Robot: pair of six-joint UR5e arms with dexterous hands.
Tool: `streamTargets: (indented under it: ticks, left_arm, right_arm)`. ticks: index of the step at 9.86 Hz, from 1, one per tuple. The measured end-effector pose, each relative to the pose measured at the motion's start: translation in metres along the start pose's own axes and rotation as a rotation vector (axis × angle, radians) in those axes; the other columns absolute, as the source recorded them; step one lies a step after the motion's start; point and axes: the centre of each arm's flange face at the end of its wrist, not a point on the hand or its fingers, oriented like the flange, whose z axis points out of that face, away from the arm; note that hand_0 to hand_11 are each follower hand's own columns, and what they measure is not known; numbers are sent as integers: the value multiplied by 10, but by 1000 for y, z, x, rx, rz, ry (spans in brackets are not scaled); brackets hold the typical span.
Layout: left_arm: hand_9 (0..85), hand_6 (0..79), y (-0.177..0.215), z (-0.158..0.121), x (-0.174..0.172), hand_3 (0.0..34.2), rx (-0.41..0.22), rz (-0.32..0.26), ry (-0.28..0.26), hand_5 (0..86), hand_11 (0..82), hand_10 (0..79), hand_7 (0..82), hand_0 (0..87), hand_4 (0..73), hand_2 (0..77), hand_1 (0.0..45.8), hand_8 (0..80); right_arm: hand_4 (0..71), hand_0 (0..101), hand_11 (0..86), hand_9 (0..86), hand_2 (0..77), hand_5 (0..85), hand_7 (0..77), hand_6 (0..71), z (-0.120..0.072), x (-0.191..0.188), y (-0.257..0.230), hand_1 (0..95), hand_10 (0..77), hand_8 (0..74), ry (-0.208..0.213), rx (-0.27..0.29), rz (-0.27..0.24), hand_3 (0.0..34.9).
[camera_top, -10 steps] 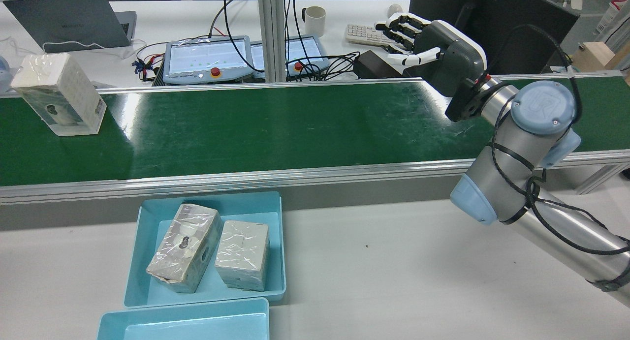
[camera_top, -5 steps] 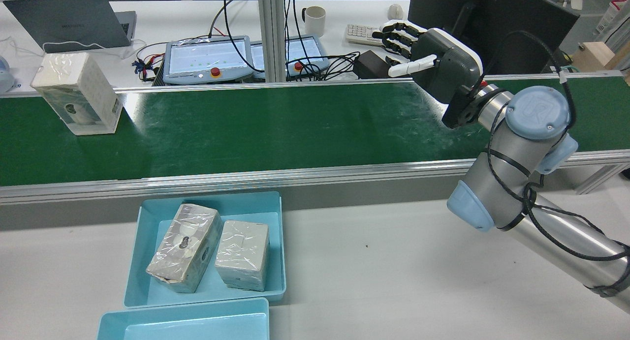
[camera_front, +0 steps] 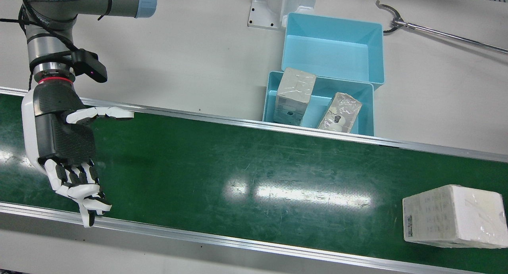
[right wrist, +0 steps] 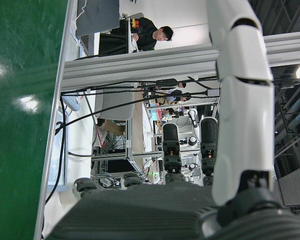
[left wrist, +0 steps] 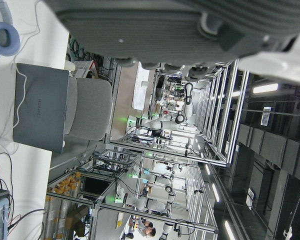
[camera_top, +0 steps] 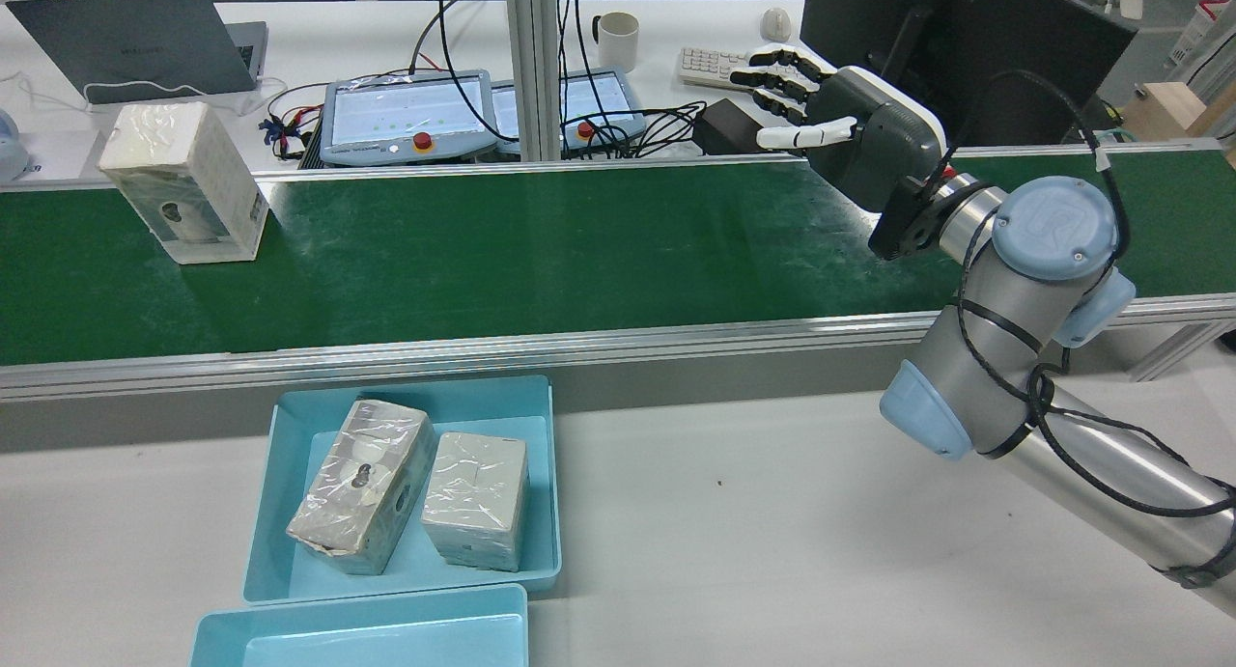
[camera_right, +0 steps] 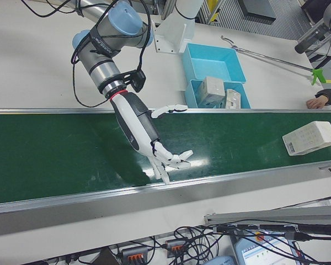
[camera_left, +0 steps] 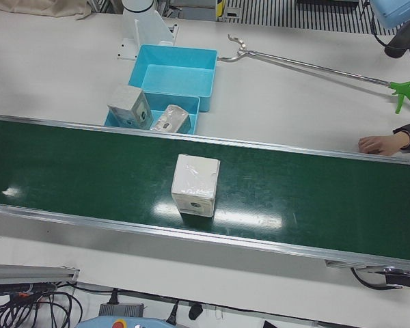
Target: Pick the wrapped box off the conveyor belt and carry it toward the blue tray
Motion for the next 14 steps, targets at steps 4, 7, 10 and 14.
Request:
streamTargets:
  ticks: [4, 7, 10, 14]
  left_arm:
    - [0, 0, 0, 0, 0, 0, 0, 0, 0, 11, 0, 5, 5, 0, 0, 5, 0, 0]
    - [0, 5, 0, 0, 0, 0, 0, 0, 0, 11, 0, 5, 0, 0, 0, 5, 0, 0]
    - [0, 5, 0, 0, 0, 0, 0, 0, 0, 11, 0, 5, 0, 0, 0, 11, 0, 0]
    - [0, 5, 0, 0, 0, 0, 0, 0, 0, 11, 0, 5, 0, 0, 0, 5, 0, 0]
  right_arm:
    - [136, 486, 16, 49, 175, 387, 240, 49, 0, -1, 0, 164, 0, 0, 12, -1, -1, 217]
    - [136, 487, 16, 49, 175, 387, 235, 49, 1, -8, -1, 164, 0, 0, 5, -20, 3, 194]
    - [120, 490, 16, 54, 158, 387, 235, 49, 9, -3, -7, 164, 0, 0, 9, -72, 12, 182]
    - [131, 490, 16, 60, 180, 387, 245, 44, 11, 4, -8, 153, 0, 0, 19, -85, 12, 171]
